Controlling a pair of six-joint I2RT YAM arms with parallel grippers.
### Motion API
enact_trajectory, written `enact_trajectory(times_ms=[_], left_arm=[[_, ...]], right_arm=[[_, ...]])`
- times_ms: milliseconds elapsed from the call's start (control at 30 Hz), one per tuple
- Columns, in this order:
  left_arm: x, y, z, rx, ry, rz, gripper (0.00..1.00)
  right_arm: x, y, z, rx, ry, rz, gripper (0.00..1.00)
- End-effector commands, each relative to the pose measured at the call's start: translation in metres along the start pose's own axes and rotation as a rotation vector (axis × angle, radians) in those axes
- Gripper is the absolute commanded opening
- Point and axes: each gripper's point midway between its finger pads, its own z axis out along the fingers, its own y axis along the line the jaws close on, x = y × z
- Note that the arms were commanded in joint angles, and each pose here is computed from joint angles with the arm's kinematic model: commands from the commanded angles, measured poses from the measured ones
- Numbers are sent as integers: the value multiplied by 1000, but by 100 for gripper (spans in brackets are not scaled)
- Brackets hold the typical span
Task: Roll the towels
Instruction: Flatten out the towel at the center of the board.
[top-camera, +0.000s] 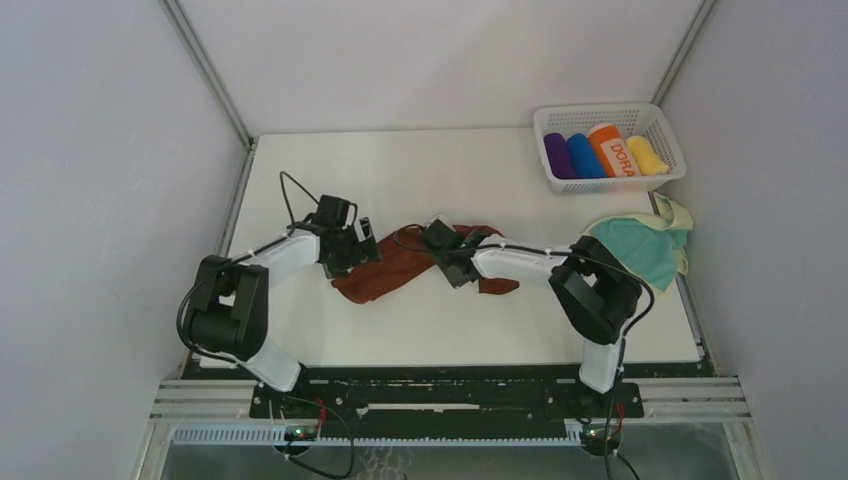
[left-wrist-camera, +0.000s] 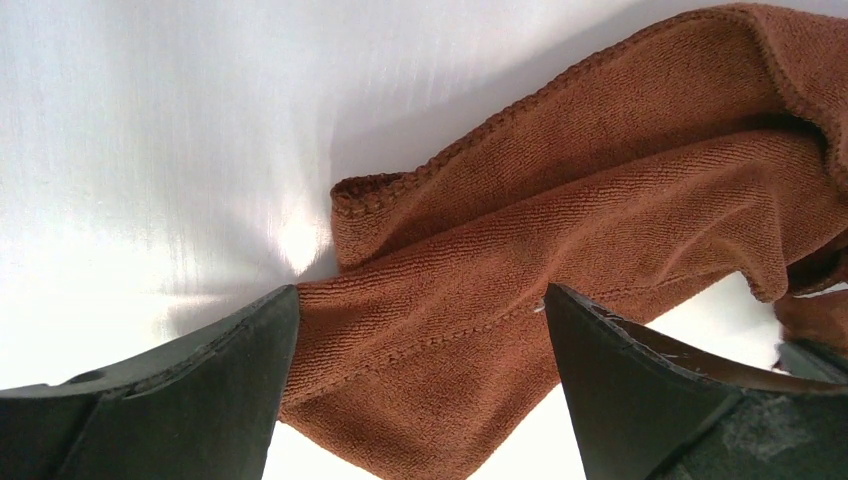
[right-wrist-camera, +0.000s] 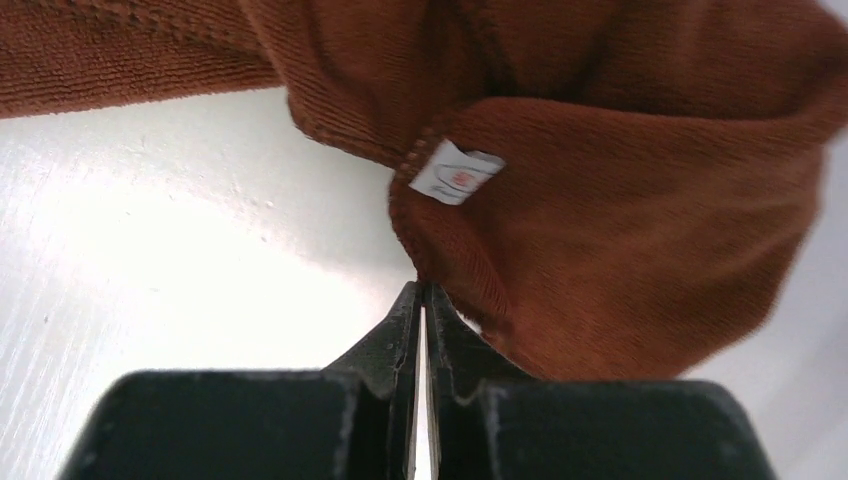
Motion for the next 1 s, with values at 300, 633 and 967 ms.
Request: enact_trajectory(times_ms=[300, 633, 967], left_arm=[[-18, -1, -23, 30, -61, 0, 93], [-36, -6, -4, 11, -16, 27, 72], [-39, -1, 23, -30, 39, 25, 51]], right_arm=[[-39, -81, -98, -11, -297, 186, 0], [-31, -92, -102, -22, -327, 242, 0], [-30, -96, -105, -37, -350, 273, 0]])
